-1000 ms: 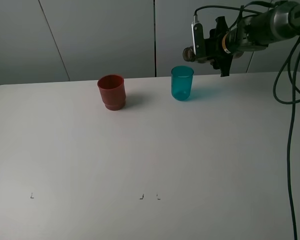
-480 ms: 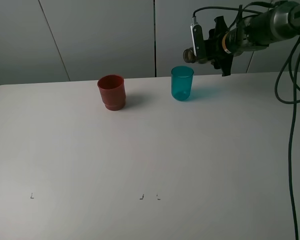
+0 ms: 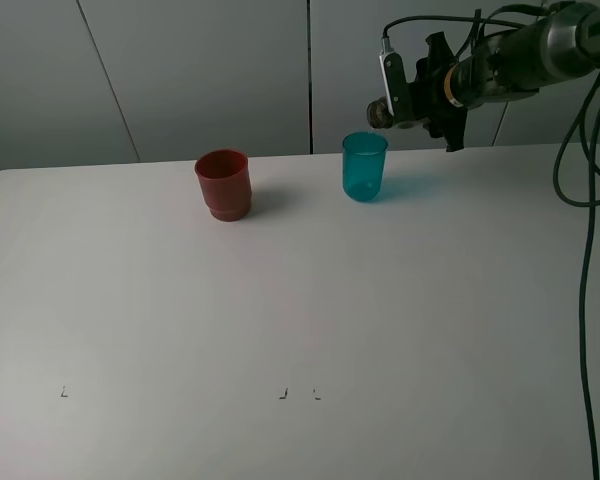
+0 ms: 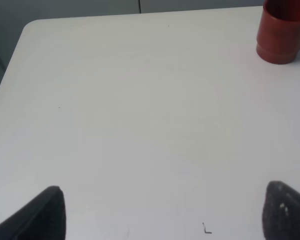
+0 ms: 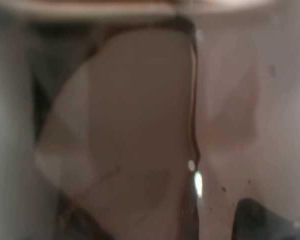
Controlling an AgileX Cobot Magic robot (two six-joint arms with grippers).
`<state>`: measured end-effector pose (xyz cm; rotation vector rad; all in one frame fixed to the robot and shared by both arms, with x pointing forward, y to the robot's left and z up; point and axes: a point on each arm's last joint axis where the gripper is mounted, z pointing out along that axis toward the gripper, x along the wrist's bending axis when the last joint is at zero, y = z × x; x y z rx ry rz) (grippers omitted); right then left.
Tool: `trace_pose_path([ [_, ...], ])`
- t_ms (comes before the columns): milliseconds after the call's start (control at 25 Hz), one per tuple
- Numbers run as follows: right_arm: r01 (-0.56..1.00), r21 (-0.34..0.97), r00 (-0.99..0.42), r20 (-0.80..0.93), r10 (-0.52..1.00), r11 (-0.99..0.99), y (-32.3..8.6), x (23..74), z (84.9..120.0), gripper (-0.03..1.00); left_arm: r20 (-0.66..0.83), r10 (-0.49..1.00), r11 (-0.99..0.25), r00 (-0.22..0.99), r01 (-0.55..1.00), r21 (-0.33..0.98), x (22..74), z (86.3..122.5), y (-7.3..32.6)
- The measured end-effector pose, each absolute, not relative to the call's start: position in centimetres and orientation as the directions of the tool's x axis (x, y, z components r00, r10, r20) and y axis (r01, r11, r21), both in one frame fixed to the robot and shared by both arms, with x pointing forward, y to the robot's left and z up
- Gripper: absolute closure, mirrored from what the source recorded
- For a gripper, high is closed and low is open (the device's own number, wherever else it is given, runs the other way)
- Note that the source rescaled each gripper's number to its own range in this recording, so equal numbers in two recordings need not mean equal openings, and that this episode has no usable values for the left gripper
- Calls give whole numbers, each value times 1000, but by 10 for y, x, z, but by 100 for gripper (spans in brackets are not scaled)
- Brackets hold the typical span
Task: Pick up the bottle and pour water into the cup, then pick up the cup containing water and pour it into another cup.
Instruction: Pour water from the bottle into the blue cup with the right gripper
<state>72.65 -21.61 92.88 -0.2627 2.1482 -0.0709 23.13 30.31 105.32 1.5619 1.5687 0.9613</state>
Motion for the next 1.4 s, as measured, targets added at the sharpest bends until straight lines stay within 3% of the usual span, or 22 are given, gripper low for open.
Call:
trace_pose_path([
  [1400, -190, -202, -502, -821, -271, 961, -215, 731, 936, 97, 18, 1000, -9, -15, 470, 883, 231, 1053, 303],
])
